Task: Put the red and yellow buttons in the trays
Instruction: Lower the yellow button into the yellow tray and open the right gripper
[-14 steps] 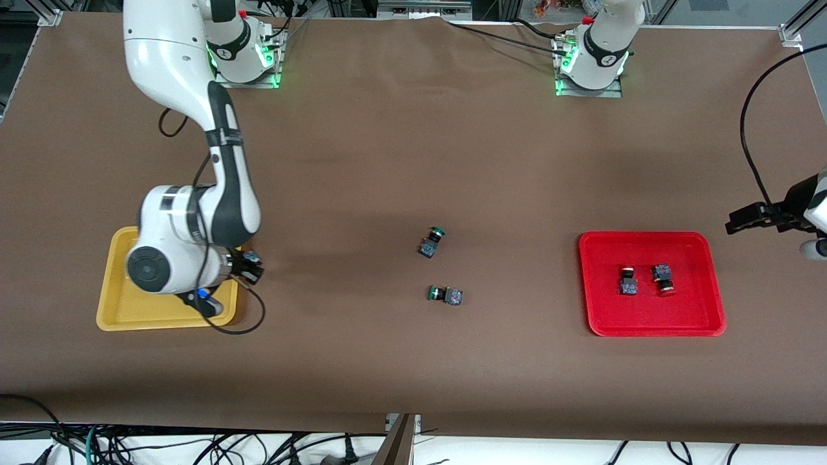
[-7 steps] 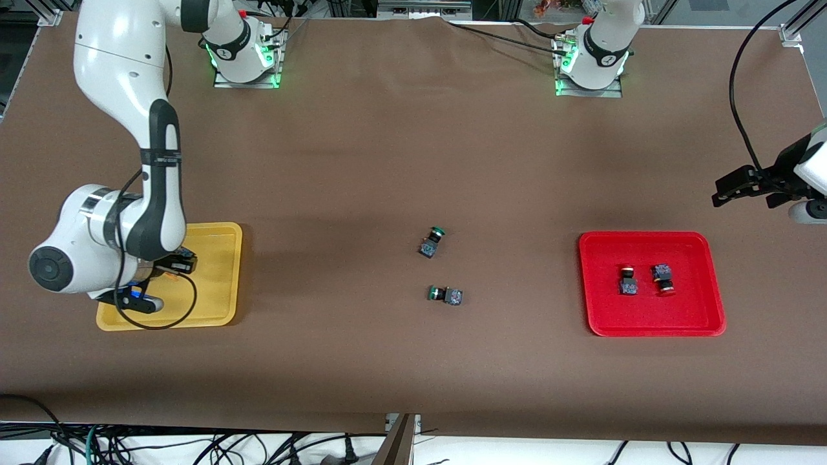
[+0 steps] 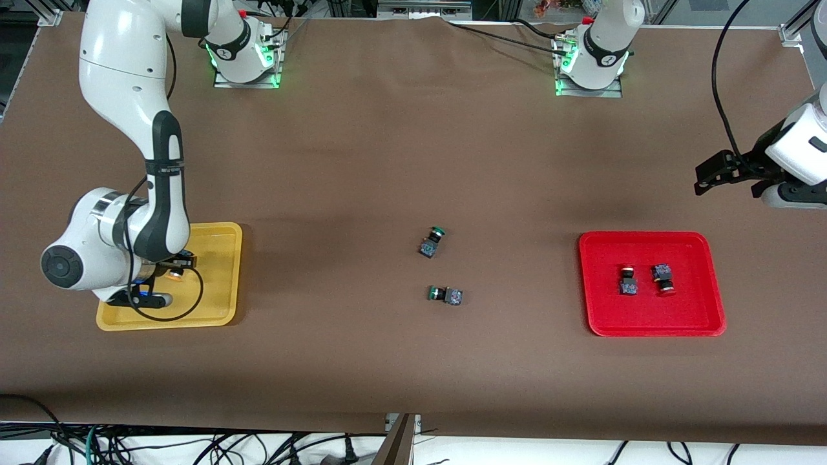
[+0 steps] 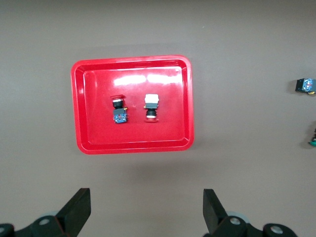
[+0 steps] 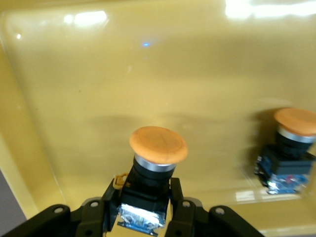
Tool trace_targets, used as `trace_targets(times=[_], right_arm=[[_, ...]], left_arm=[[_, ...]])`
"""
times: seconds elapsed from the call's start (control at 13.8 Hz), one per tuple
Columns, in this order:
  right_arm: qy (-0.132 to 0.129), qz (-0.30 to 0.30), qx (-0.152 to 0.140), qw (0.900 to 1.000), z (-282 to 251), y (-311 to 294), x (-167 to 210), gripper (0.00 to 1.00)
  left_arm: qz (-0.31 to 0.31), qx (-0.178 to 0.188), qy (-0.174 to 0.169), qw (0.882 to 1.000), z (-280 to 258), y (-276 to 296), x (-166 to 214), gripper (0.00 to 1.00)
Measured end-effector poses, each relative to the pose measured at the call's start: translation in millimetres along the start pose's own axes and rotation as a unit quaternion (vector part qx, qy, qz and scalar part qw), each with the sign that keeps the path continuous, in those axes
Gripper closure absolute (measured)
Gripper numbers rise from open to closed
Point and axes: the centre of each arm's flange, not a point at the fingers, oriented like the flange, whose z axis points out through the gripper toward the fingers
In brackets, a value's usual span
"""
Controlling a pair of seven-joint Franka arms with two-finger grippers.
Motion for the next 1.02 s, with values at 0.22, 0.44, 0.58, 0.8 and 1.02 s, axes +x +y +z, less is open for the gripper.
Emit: trace_targets(times=[0.22,0.44,0.58,0.8,1.02], right_arm=[[-0.007,-0.018,0.001,1.000,17.1,-10.1,0.5,0.56],[0.003,-0.032,-0.005,0.999,30.9,-8.0,1.4,0.56],[0.003,-0.034,-0.001,0.999,34.0,-5.7,1.0,0.56],[0.004,-0.034,0.004,0.999,33.9,-3.0,1.6,0.41],[0.023,-0.040,0.006,0.999,12.0,-6.2,6.1,0.09]], left_arm=[[0.004,0.001,0.002,1.000,-3.5,7.2,-1.7,0.00],[-0.003,0.001,0.001,1.000,-8.6,-1.7,-6.0,0.00],[-0.007,0.001,0.002,1.000,-11.5,-6.7,-7.8,0.00],[-0.006,0.001,-0.003,1.000,-11.3,-6.2,-9.3,0.00],[-0.004,0.001,-0.008,1.000,-10.1,-4.0,-10.3,0.00]])
